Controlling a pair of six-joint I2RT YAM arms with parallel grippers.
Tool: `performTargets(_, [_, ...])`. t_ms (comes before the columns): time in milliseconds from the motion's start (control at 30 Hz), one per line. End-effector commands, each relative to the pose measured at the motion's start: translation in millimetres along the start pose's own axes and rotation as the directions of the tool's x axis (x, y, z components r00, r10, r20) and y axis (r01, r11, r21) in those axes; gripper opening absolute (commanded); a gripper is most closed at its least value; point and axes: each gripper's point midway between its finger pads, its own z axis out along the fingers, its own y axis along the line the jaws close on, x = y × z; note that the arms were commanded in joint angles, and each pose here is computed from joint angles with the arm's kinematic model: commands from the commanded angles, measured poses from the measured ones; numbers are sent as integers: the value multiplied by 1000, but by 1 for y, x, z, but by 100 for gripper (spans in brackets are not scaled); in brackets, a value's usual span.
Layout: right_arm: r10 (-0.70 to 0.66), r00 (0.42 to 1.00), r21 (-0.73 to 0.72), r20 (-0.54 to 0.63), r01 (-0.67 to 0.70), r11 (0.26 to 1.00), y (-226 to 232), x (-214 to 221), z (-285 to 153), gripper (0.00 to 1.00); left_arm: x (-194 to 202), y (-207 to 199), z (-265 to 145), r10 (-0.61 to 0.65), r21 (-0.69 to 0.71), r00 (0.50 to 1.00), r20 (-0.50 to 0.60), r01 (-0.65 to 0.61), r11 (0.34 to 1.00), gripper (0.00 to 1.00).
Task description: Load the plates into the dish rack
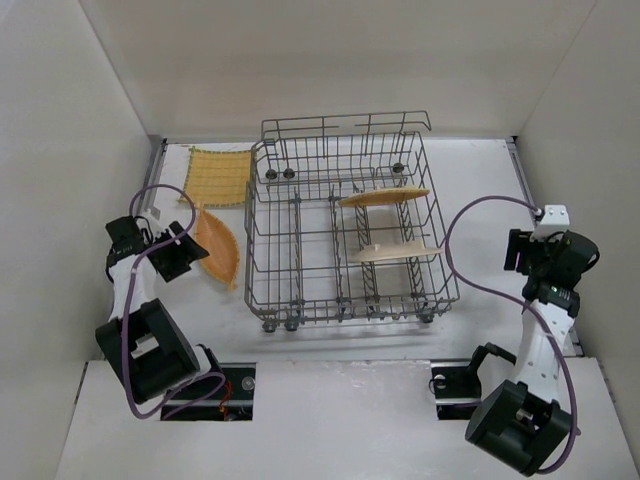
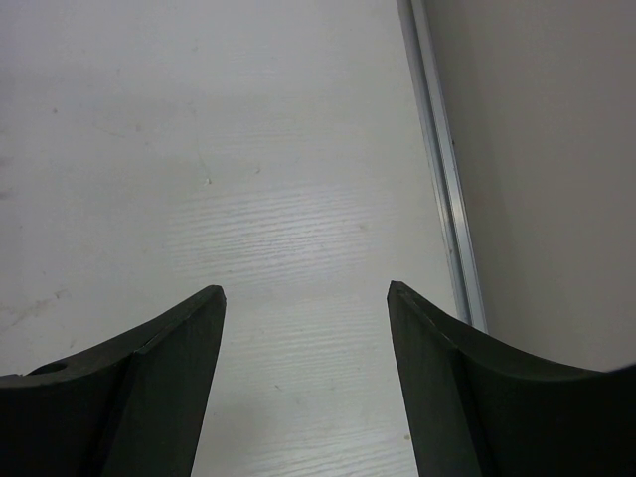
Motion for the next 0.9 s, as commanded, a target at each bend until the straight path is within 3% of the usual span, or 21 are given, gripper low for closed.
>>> performTargets(0, [-19,996,30,86,17,999,-9,-35,-4,72,4,2,7,-54,9,998,-22,54,998,60])
performTargets(267, [-19,997,42,80,16,999,-12,-43,-6,72,-8,8,29,-107,4,993,-47,107,994,54])
performTargets(633, [-24,998,55,64,21,998,-12,-52,-6,72,-31,11,56,-106,1,993,-55,107,994,54])
performTargets(700, [-30,997,55,65,26,998,-10,-55,-6,72,-33,13,61,-109,-3,992,-63,109,994,51])
performTargets(867, [-37,997,59,62,33,998,-10,-60,-5,72,-34,15,71,-111,-8,990,-84,111,994,33])
